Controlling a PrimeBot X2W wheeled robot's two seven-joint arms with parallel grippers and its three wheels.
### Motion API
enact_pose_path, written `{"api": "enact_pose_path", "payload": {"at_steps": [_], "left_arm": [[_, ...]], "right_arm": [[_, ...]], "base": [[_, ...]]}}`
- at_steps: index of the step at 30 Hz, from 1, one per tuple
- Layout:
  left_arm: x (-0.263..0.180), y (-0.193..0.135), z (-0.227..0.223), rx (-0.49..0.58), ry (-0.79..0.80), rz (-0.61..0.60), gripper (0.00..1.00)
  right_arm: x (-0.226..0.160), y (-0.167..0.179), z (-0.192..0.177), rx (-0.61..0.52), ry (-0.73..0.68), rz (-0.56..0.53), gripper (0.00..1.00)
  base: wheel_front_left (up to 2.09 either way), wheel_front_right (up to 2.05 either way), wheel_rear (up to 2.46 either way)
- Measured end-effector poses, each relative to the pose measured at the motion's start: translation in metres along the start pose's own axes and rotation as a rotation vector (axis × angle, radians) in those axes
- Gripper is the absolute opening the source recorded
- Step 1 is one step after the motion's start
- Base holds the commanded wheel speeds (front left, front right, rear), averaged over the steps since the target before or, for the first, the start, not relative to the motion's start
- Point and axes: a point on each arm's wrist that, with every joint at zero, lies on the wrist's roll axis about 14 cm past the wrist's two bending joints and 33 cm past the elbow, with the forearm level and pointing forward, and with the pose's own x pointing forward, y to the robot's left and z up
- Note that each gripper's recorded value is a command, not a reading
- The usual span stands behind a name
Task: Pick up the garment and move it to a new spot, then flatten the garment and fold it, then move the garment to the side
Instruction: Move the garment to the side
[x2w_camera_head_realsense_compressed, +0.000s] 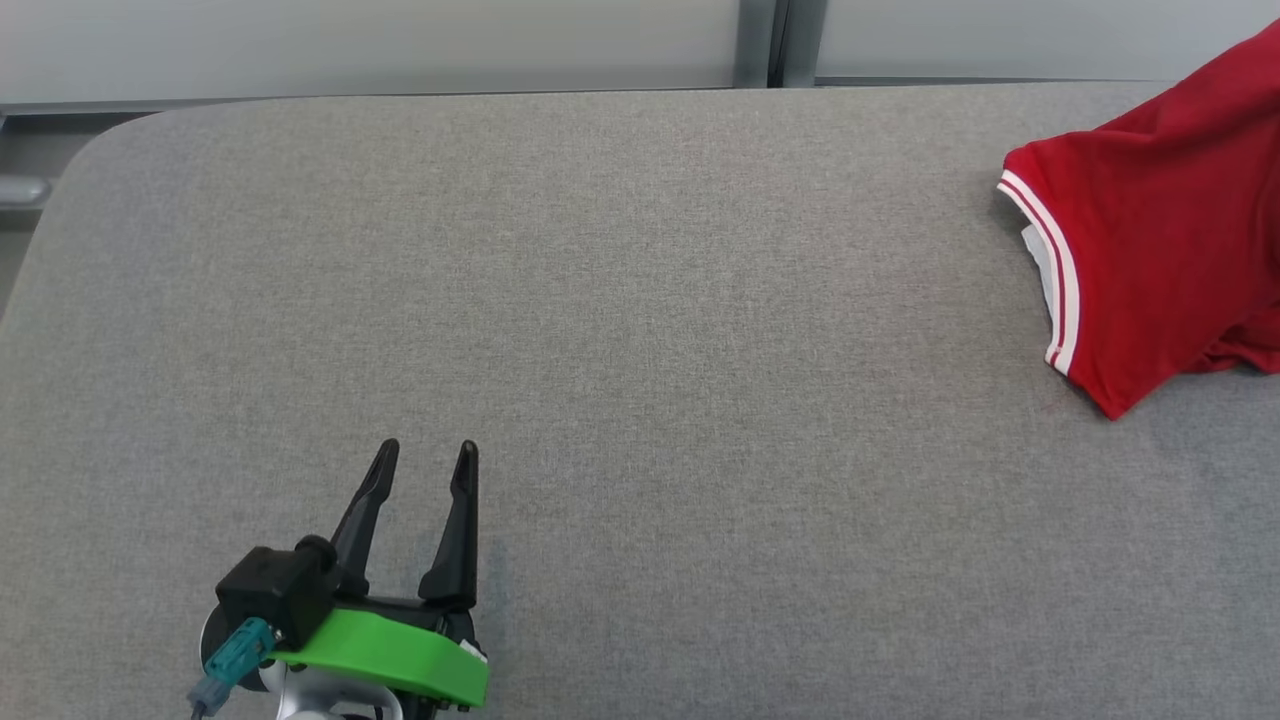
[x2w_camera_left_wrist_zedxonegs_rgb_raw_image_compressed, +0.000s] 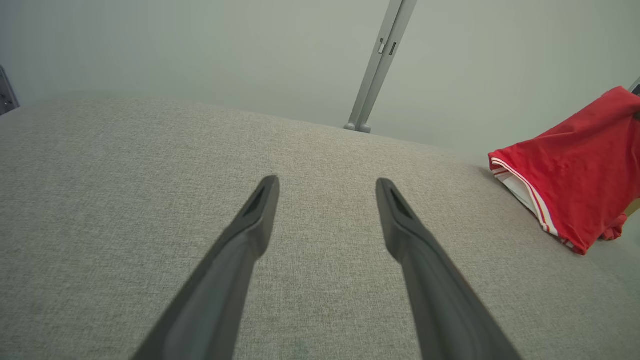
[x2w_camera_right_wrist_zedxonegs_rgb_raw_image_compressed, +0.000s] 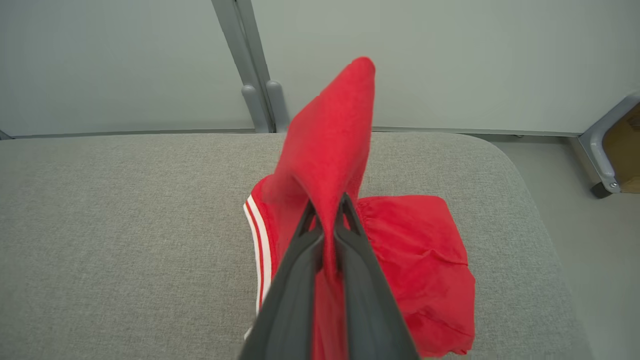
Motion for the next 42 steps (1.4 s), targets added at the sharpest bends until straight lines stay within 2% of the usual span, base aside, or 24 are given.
{"api": "enact_pose_path", "payload": {"at_steps": [8,18,28,32,34,35,36,42], "left_arm": [[0.004,0.004,0.000,0.044,0.019,-0.013,1.00],[0.014,0.018,-0.007,0.108,0.080,-0.008,1.00],[0.028,0.025,-0.016,0.134,0.120,-0.011,1.00],[0.030,0.027,-0.022,0.137,0.144,-0.008,1.00],[0.032,0.029,-0.025,0.140,0.159,-0.007,1.00],[0.032,0.029,-0.025,0.140,0.161,-0.008,1.00],[0.033,0.029,-0.025,0.142,0.161,-0.009,1.00],[0.035,0.028,-0.027,0.148,0.173,-0.017,1.00]], "right_arm": [[0.006,-0.026,-0.028,0.026,0.066,-0.084,0.00],[0.022,-0.053,-0.052,0.033,0.083,-0.187,0.00],[0.039,-0.077,-0.077,0.025,0.105,-0.275,0.00],[0.042,-0.084,-0.087,-0.012,0.119,-0.316,0.00],[0.043,-0.087,-0.090,-0.046,0.112,-0.332,0.44],[0.044,-0.088,-0.091,-0.051,0.111,-0.336,0.81],[0.044,-0.088,-0.092,-0.058,0.112,-0.339,1.00],[0.042,-0.094,-0.098,-0.066,0.103,-0.372,1.00]], "base": [[0.00,0.00,0.00],[0.00,0.00,0.00],[0.00,0.00,0.00],[0.00,0.00,0.00],[0.00,0.00,0.00],[0.00,0.00,0.00],[0.00,0.00,0.00],[0.00,0.00,0.00]]}}
